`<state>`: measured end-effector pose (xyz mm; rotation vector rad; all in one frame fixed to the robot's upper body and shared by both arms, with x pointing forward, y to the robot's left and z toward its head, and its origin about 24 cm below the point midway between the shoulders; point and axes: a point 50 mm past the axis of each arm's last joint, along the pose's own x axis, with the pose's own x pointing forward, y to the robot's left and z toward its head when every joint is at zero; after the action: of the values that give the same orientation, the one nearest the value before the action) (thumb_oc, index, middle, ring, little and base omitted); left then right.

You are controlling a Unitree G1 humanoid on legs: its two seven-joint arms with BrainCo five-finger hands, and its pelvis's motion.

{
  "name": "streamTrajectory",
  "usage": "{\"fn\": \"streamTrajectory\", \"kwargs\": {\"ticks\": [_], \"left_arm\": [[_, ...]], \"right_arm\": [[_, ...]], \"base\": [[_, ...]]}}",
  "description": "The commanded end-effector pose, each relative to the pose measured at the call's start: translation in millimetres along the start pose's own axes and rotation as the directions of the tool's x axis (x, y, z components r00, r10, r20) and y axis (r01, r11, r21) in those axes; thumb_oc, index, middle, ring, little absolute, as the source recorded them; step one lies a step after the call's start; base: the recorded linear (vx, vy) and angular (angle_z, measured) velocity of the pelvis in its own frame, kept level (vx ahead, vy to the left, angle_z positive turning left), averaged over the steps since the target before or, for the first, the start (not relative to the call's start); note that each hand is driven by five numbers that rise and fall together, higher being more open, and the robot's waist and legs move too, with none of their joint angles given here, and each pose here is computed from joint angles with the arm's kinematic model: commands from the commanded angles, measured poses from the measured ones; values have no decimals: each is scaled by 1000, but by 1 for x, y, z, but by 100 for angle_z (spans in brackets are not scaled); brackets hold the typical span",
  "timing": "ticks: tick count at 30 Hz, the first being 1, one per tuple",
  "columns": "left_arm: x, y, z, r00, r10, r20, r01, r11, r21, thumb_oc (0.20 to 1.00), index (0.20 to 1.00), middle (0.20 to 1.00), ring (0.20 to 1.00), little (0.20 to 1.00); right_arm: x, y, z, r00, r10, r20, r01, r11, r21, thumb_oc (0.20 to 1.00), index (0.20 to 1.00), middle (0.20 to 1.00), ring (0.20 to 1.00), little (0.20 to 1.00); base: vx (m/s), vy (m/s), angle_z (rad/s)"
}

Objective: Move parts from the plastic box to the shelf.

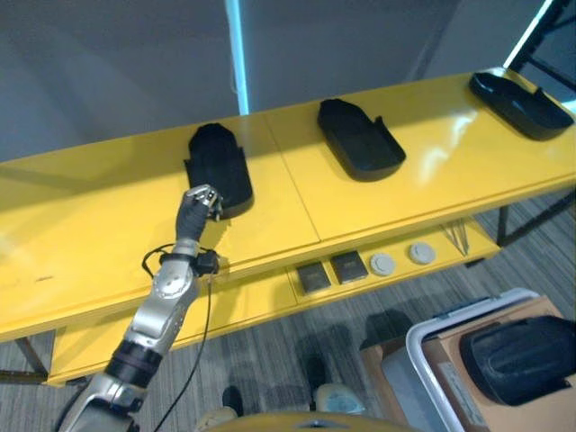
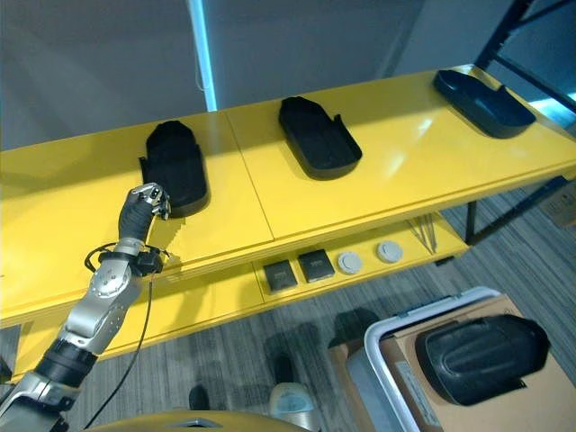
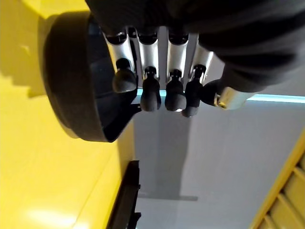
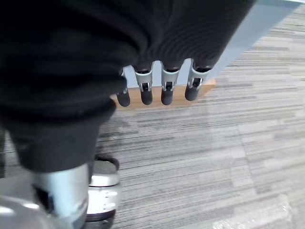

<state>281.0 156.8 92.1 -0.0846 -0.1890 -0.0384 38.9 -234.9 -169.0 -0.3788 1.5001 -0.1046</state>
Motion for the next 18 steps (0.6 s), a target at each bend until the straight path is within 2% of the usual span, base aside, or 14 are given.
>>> {"fn": "streamTrajectory", "kwargs": {"ticks": [1, 6, 8, 13, 15, 16, 17, 18], "left_arm": [[1, -12, 32, 967, -109, 230, 96, 993, 66, 200, 200, 200, 200, 200], [-25, -5, 19, 971, -49, 232, 19, 991, 131, 200, 200, 200, 200, 200], [-36, 3, 10, 977, -12, 212, -32, 978, 206, 200, 200, 200, 200, 200], [-59, 38, -26, 971, 211, 114, -238, 904, 356, 200, 200, 200, 200, 200], [-74, 60, -49, 915, 403, 10, -378, 848, 371, 200, 200, 200, 200, 200], [-100, 82, -78, 778, 614, -129, -539, 759, 364, 200, 200, 200, 200, 200], [-113, 90, -90, 725, 668, -168, -573, 721, 389, 200, 200, 200, 200, 200], [-141, 104, -112, 646, 730, -223, -591, 663, 459, 235, 235, 235, 235, 235]], "right_arm": [[1, -4, 6, 998, -37, -45, 37, 999, 6, 1000, 1000, 1000, 1000, 1000], [0, -2, 28, 1000, 6, -2, -6, 1000, 9, 1000, 1000, 1000, 1000, 1000], [-1, -4, 35, 1000, 11, 6, -11, 1000, -1, 1000, 1000, 1000, 1000, 1000], [-1, -10, 36, 1000, -1, -27, 0, 998, -62, 1000, 1000, 1000, 1000, 1000], [-1, -11, 37, 999, 0, -32, -2, 998, -66, 1000, 1000, 1000, 1000, 1000], [-1, -12, 40, 999, 3, -34, -5, 998, -56, 1000, 1000, 1000, 1000, 1000], [-1, -12, 41, 999, 6, -32, -8, 999, -51, 1000, 1000, 1000, 1000, 1000], [-2, -11, 46, 999, 17, -29, -18, 999, -34, 1000, 1000, 1000, 1000, 1000]], "base": [[-143, -33, 16], [-77, -22, 30], [-53, -4, 26], [-83, -13, 26], [-89, -24, 37], [-83, -37, 29], [-106, -63, 26], [-56, -44, 18]]}}
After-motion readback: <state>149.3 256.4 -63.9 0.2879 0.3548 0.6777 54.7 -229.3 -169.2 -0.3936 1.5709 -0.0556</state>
